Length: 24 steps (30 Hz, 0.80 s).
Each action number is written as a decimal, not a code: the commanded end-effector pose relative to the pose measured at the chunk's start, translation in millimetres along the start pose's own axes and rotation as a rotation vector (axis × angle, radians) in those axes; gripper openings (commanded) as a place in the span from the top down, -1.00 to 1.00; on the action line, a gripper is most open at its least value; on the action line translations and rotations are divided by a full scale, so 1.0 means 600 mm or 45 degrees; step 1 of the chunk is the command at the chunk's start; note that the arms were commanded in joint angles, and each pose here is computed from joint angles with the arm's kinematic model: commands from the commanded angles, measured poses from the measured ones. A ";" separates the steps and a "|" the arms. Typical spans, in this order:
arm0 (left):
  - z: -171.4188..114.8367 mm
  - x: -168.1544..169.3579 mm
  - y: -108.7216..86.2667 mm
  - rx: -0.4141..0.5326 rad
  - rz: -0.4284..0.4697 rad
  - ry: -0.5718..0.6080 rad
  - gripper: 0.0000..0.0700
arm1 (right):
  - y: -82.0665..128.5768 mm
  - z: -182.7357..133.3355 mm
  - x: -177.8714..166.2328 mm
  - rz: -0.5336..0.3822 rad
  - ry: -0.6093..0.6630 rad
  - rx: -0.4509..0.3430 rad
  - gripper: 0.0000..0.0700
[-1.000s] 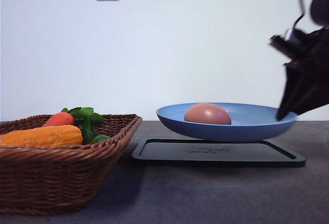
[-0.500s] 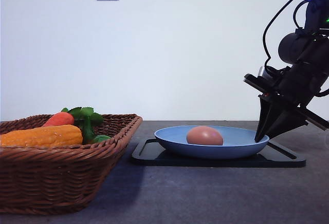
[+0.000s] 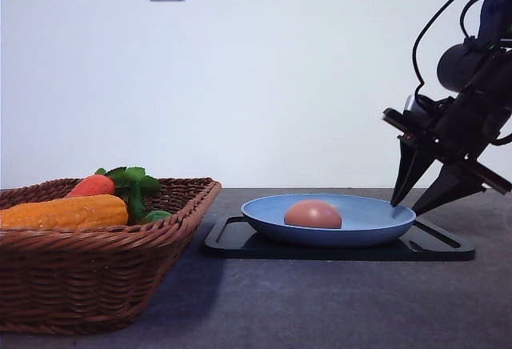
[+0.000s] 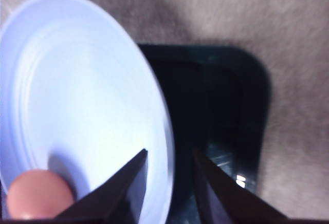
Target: Transfer egg from basket to plate and serve
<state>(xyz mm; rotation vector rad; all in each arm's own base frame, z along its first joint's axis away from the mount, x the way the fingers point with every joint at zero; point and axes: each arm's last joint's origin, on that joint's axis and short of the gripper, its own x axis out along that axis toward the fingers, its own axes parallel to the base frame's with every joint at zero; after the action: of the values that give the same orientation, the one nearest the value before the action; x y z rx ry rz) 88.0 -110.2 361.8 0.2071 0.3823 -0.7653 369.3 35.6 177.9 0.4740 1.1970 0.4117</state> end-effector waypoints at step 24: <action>-0.017 0.131 0.076 0.065 0.543 0.412 1.00 | 0.144 -0.097 -0.204 -0.275 -0.131 -0.383 1.00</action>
<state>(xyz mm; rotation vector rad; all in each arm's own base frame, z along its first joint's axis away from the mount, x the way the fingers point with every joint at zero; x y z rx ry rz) 164.5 -125.2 318.6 0.4391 0.6045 -0.3318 270.6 48.2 304.5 0.1432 1.0580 0.3933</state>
